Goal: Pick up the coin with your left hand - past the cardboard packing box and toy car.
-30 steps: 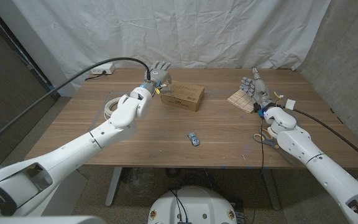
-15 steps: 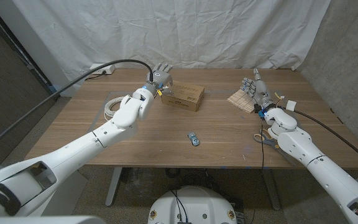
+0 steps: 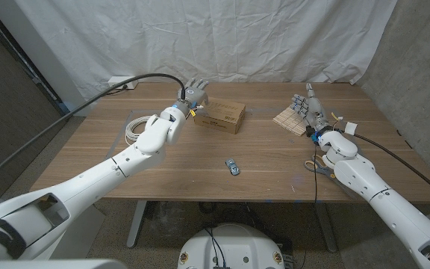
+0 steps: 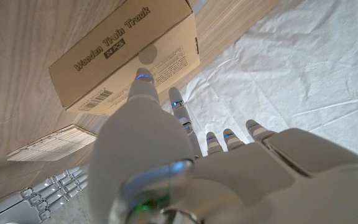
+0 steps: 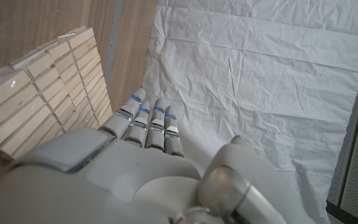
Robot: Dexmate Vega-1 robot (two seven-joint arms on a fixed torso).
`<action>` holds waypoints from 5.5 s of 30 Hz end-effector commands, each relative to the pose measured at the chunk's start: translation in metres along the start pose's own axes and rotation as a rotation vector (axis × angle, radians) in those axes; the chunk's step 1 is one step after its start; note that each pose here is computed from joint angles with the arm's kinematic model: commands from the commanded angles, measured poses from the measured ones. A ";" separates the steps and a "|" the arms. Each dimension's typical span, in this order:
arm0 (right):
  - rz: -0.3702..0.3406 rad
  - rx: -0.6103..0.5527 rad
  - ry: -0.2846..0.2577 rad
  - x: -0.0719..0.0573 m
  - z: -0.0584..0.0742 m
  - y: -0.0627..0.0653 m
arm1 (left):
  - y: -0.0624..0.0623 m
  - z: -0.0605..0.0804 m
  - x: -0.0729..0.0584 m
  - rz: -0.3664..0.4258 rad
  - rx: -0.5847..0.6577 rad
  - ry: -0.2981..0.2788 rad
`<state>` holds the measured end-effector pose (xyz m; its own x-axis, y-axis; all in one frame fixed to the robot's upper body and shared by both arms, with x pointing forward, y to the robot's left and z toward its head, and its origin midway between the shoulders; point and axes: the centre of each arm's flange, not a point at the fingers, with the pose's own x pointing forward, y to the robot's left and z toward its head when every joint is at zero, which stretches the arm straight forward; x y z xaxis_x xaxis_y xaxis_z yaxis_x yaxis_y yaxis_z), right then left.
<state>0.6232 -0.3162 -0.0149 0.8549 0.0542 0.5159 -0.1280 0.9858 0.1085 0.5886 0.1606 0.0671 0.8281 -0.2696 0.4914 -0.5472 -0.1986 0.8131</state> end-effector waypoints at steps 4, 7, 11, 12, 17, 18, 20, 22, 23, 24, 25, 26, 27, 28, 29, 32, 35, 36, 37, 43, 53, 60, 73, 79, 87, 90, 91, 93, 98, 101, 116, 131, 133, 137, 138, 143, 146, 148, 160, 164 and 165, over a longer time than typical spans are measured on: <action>-0.002 0.005 0.005 0.000 0.000 -0.002 | -0.006 0.001 0.002 -0.026 0.010 -0.009; 0.000 0.005 0.006 0.001 0.000 -0.002 | -0.005 0.001 0.002 -0.034 0.014 -0.009; 0.000 0.005 0.009 0.001 -0.001 -0.002 | -0.007 -0.002 0.004 -0.051 0.001 -0.005; -0.001 0.005 0.010 0.001 -0.001 -0.002 | -0.007 -0.002 0.004 -0.049 0.002 -0.006; -0.001 0.004 0.008 0.000 -0.001 0.000 | -0.008 -0.003 0.006 -0.047 -0.005 -0.010; -0.001 0.004 0.007 0.000 0.000 0.000 | -0.009 -0.003 0.006 -0.043 -0.011 -0.012; -0.003 0.003 0.004 -0.001 0.000 0.001 | -0.010 -0.003 0.007 -0.046 -0.007 -0.012; -0.003 0.004 0.002 -0.002 0.001 0.001 | -0.012 -0.002 0.007 -0.052 -0.008 -0.014; -0.004 0.005 0.001 -0.003 0.001 0.001 | -0.013 -0.002 0.008 -0.052 -0.005 -0.016; -0.005 0.006 0.001 -0.003 0.000 0.001 | -0.013 -0.002 0.008 -0.049 -0.007 -0.016; -0.006 0.007 0.001 -0.003 0.000 0.001 | -0.014 -0.002 0.008 -0.054 -0.005 -0.017; -0.006 0.007 0.002 -0.003 0.000 0.001 | -0.014 -0.002 0.009 -0.055 0.000 -0.014; -0.007 0.008 0.002 -0.004 -0.001 0.000 | -0.015 -0.003 0.009 -0.054 -0.004 -0.016; -0.009 0.008 0.002 -0.004 -0.001 0.000 | -0.015 -0.003 0.009 -0.057 -0.008 -0.015; -0.009 0.009 0.002 -0.004 -0.001 0.000 | -0.015 -0.003 0.009 -0.055 -0.004 -0.013; -0.010 0.009 0.001 -0.004 -0.001 0.000 | -0.015 -0.004 0.010 -0.058 -0.005 -0.010; -0.011 0.009 -0.001 -0.004 -0.001 0.000 | -0.017 -0.004 0.011 -0.061 -0.004 -0.012; -0.012 0.010 -0.001 -0.004 -0.001 0.000 | -0.018 -0.004 0.011 -0.068 -0.005 -0.012; -0.012 0.010 -0.001 -0.004 -0.001 0.000 | -0.018 -0.004 0.011 -0.062 -0.004 -0.013; -0.011 0.011 0.000 -0.004 -0.002 0.001 | -0.024 -0.004 0.012 -0.075 -0.014 -0.014; -0.008 0.011 0.000 -0.003 -0.003 0.002 | -0.022 -0.001 0.011 -0.061 -0.023 -0.018; -0.001 0.010 0.004 0.000 -0.004 0.003 | -0.020 -0.001 0.010 -0.061 -0.027 -0.016; -0.007 0.014 0.011 0.001 -0.007 -0.001 | -0.026 0.001 0.015 -0.068 -0.036 -0.017; -0.006 0.015 0.008 0.001 -0.007 -0.002 | -0.024 0.002 0.015 -0.066 -0.036 -0.019; -0.007 0.015 0.009 0.001 -0.006 -0.003 | -0.024 0.002 0.016 -0.063 -0.034 -0.016; -0.006 0.015 0.010 0.001 -0.006 -0.003 | -0.025 0.003 0.017 -0.066 -0.041 -0.016; -0.006 0.014 0.010 0.001 -0.006 -0.003 | -0.026 0.003 0.017 -0.066 -0.043 -0.017; -0.004 0.015 0.010 0.002 -0.006 -0.003 | -0.026 0.005 0.018 -0.068 -0.040 -0.020; -0.005 0.012 0.005 0.002 -0.004 -0.004 | -0.026 0.007 0.019 -0.073 -0.042 -0.020; -0.004 0.014 0.004 0.001 -0.004 -0.004 | -0.025 0.008 0.019 -0.068 -0.040 -0.021; -0.011 0.020 0.016 0.001 -0.008 -0.011 | -0.027 0.010 0.023 -0.069 -0.051 -0.017; -0.022 0.026 0.013 -0.001 -0.008 -0.015 | -0.026 0.014 0.027 -0.065 -0.054 -0.019; -0.022 0.027 0.015 -0.001 -0.009 -0.015 | -0.025 0.014 0.027 -0.062 -0.055 -0.018; -0.026 0.029 0.020 -0.002 -0.010 -0.016 | -0.025 0.015 0.027 -0.057 -0.055 -0.018; -0.027 0.029 0.020 -0.003 -0.011 -0.017 | -0.024 0.015 0.027 -0.058 -0.059 -0.017; -0.032 0.031 0.024 -0.004 -0.012 -0.019 | -0.023 0.016 0.027 -0.043 -0.070 -0.010; -0.032 0.031 0.025 -0.005 -0.013 -0.019 | -0.022 0.016 0.027 -0.042 -0.068 -0.010; -0.031 0.033 0.027 -0.005 -0.013 -0.020 | -0.022 0.016 0.027 -0.042 -0.067 -0.011; -0.030 0.032 0.024 -0.007 -0.012 -0.019 | -0.018 0.015 0.025 -0.049 -0.066 -0.006; -0.028 0.032 0.021 -0.007 -0.011 -0.017 | -0.016 0.015 0.023 -0.046 -0.072 -0.008; -0.027 0.031 0.020 -0.007 -0.011 -0.017 | -0.015 0.015 0.023 -0.045 -0.079 -0.008</action>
<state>0.6274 -0.3336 -0.0311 0.8713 0.0286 0.4900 -0.1175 0.9814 0.1517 0.6186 0.1429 0.0588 0.8498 -0.2699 0.4527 -0.5014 -0.1497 0.8522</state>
